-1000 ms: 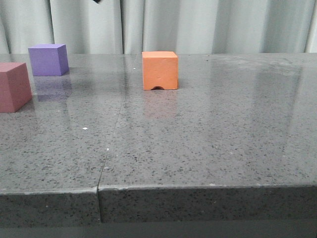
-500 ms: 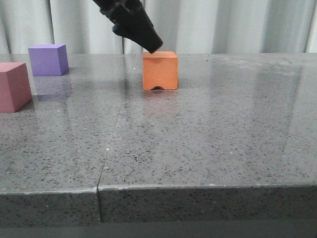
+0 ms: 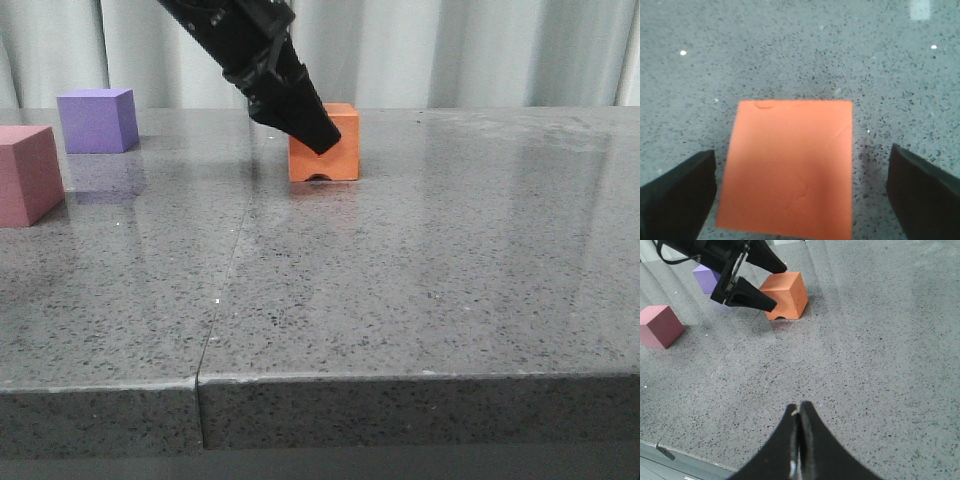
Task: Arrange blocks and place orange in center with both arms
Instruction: 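Reach the left gripper over the orange cube, then grasp the orange cube with the left gripper and lift it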
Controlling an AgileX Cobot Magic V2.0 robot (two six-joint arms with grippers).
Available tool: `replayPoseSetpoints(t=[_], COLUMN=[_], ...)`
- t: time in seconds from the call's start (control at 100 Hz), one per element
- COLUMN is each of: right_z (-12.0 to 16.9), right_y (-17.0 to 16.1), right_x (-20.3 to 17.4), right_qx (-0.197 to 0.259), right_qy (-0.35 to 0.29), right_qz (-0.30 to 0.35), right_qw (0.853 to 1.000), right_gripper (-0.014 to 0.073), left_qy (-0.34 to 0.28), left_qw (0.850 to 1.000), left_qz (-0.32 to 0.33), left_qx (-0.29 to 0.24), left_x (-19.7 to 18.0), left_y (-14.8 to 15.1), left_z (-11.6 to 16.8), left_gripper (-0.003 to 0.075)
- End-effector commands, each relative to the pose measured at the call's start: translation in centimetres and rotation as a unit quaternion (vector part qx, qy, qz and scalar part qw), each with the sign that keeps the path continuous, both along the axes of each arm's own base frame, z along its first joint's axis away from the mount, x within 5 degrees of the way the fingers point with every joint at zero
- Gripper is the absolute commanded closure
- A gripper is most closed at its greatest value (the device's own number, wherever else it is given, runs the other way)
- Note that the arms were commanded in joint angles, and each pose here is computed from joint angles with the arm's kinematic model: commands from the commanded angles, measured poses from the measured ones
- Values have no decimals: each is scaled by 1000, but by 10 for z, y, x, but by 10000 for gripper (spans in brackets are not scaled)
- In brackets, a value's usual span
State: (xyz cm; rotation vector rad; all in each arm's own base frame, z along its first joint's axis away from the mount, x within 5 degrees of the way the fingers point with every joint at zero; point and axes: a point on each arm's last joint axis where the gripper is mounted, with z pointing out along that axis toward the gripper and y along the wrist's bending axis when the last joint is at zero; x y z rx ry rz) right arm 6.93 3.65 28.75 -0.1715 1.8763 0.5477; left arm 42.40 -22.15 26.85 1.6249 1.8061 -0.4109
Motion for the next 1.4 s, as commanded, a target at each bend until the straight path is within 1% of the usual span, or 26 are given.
replayPoseSetpoints(t=[0.0,0.26,0.34,0.44,0.56,0.63,0.72,0.77,0.96,1.1,1.15,1.25,1.31,1.39], right_z=[14,14,14,14,14,14,14,14,14,14,14,14,14,14], right_y=[0,0,0,0,0,0,0,0,0,0,0,0,0,0], right_x=[2,2,2,2,2,2,2,2,2,2,2,2,2,2], right_qx=[9,9,9,9,9,9,9,9,9,9,9,9,9,9], right_qy=[-47,-47,-47,-47,-47,-47,-47,-47,-47,-47,-47,-47,-47,-47], right_qz=[1,1,1,1,1,1,1,1,1,1,1,1,1,1], right_qw=[999,999,999,999,999,999,999,999,999,999,999,999,999,999], right_gripper=[664,664,664,664,664,664,664,664,664,664,664,664,664,664], left_qy=[-36,-36,-36,-36,-36,-36,-36,-36,-37,-49,-41,-3,-3,1], left_qw=[998,999,999,999,999,999,999,999,999,998,997,990,985,975], left_qz=[0,-2,-2,-2,-2,-2,-2,-2,-2,1,26,112,148,205], left_qx=[-45,-40,-40,-40,-40,-40,-40,-40,-40,-47,-62,-88,-88,-86], left_x=[-11,-11,-11,-11,-11,-11,-11,-11,-11,-16,-18,-19,-19,-20], left_y=[-7,-6,-6,-6,-6,-6,-6,-6,-6,-4,-3,4,10,19], left_z=[41,40,40,40,40,40,40,40,40,54,63,83,94,109], left_gripper=[60,60,76,148,280,344,399,409,408,408,407,405,405,405])
